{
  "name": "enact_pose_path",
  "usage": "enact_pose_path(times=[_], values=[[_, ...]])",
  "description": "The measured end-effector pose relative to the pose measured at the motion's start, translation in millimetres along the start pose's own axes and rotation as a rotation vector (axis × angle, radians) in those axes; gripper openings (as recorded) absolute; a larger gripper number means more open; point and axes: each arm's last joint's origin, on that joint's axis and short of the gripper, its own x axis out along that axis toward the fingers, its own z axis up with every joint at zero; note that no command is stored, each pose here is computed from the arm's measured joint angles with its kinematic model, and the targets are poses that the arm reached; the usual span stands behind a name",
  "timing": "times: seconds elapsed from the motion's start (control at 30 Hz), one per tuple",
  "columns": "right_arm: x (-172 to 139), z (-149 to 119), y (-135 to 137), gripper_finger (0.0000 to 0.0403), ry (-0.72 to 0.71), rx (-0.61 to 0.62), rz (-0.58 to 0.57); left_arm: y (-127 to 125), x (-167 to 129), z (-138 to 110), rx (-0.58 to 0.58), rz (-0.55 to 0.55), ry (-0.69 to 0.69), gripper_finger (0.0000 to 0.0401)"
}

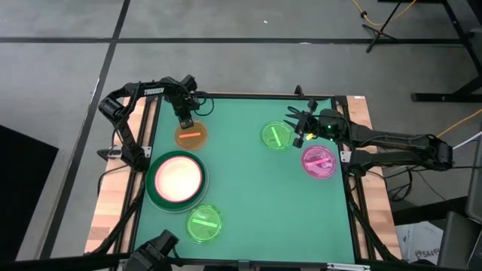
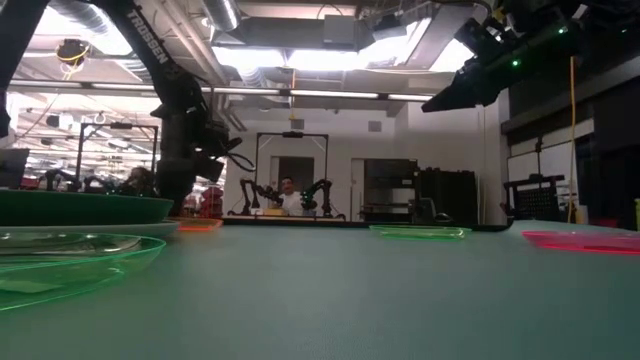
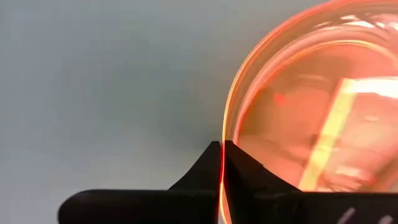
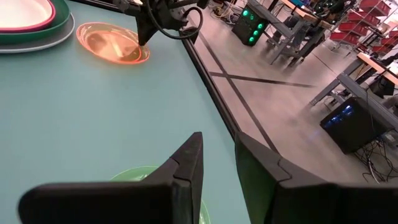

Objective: Stack plastic plates
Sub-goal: Stack the orange plate on top of the light orange plate

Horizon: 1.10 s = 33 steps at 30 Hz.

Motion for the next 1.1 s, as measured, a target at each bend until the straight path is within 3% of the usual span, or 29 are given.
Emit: enact_pose_path(times=[0.6,0.87,1.1], values=[[0.0,-0.1,0.0,0.0083,0.0,0.0,0.0,0.5,-43.7,34.6,-0.003,-0.131,-0.218,0.0002],[0.0,0.0,0.1,0.0083,0.0,0.0,0.0,-18.8,-62.6,57.2,0.083,-0.206,-0.307,0.0002],[0.0,-0.1,0.1,0.0083,0.0,0.0,0.0,-47.6,-76.9,63.4,0.127,-0.376,-0.265,0.0002]])
